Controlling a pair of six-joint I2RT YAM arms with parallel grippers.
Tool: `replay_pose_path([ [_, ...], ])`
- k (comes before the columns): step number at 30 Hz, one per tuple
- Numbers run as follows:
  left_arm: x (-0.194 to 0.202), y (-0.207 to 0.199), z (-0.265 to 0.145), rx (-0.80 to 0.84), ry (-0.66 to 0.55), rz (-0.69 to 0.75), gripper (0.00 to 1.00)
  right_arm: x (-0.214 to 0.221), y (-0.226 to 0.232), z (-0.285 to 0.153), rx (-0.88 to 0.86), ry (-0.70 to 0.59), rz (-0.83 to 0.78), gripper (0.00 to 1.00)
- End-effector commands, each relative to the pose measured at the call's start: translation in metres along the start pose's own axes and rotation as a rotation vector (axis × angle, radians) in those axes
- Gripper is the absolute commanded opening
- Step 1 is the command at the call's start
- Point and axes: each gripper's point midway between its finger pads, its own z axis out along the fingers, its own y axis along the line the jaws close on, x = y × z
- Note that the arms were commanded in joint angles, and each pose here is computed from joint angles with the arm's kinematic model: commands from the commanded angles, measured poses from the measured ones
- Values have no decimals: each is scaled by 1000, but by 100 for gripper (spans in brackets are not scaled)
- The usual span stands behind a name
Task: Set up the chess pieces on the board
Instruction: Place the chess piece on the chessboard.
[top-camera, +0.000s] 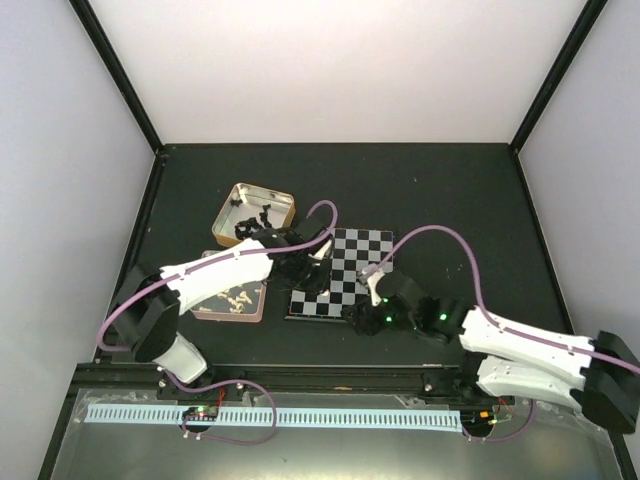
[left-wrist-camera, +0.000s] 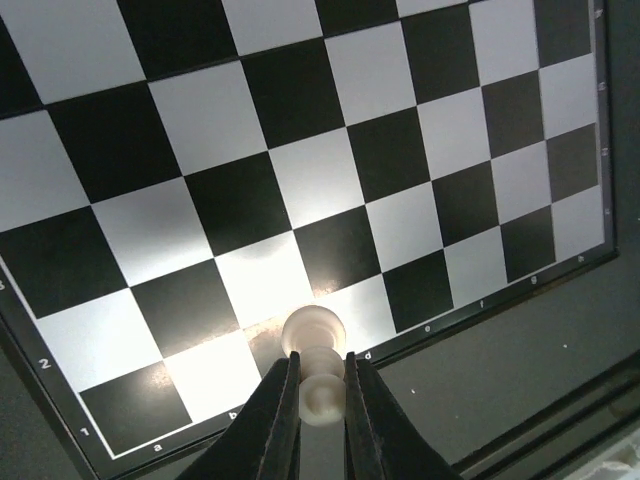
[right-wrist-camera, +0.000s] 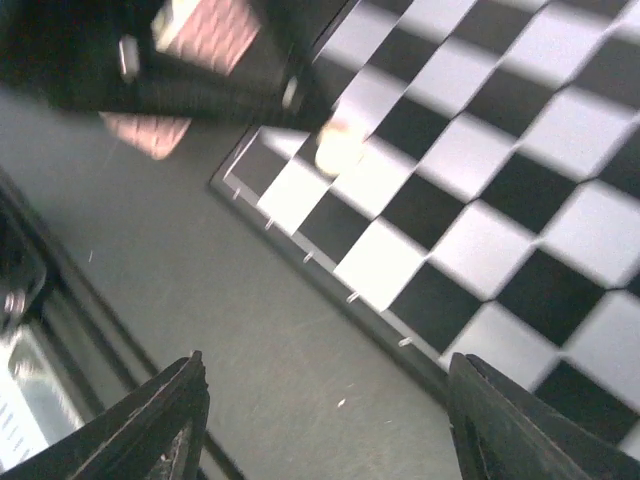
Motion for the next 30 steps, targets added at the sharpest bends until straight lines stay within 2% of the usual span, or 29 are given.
replay_pose_path([
  [1, 1, 2, 11, -134, 12, -12, 2, -18, -53, -34, 261, -142, 127, 67],
  [7, 8, -18, 25, -146, 17, 25, 2, -10, -102, -55, 467, -177, 288, 70],
  [11, 10, -26, 31, -120, 17, 35, 1, -1, -116, -50, 481, -154, 349, 70],
  [22, 23, -34, 47, -99, 70, 48, 8, 1, -119, -49, 495, -147, 356, 71],
  [24, 28, -32, 48, -104, 87, 48, 12, -1, -118, -50, 494, -149, 356, 71],
  [30, 24, -41, 39, -64, 63, 58, 40, -7, -107, -50, 439, -151, 343, 73],
])
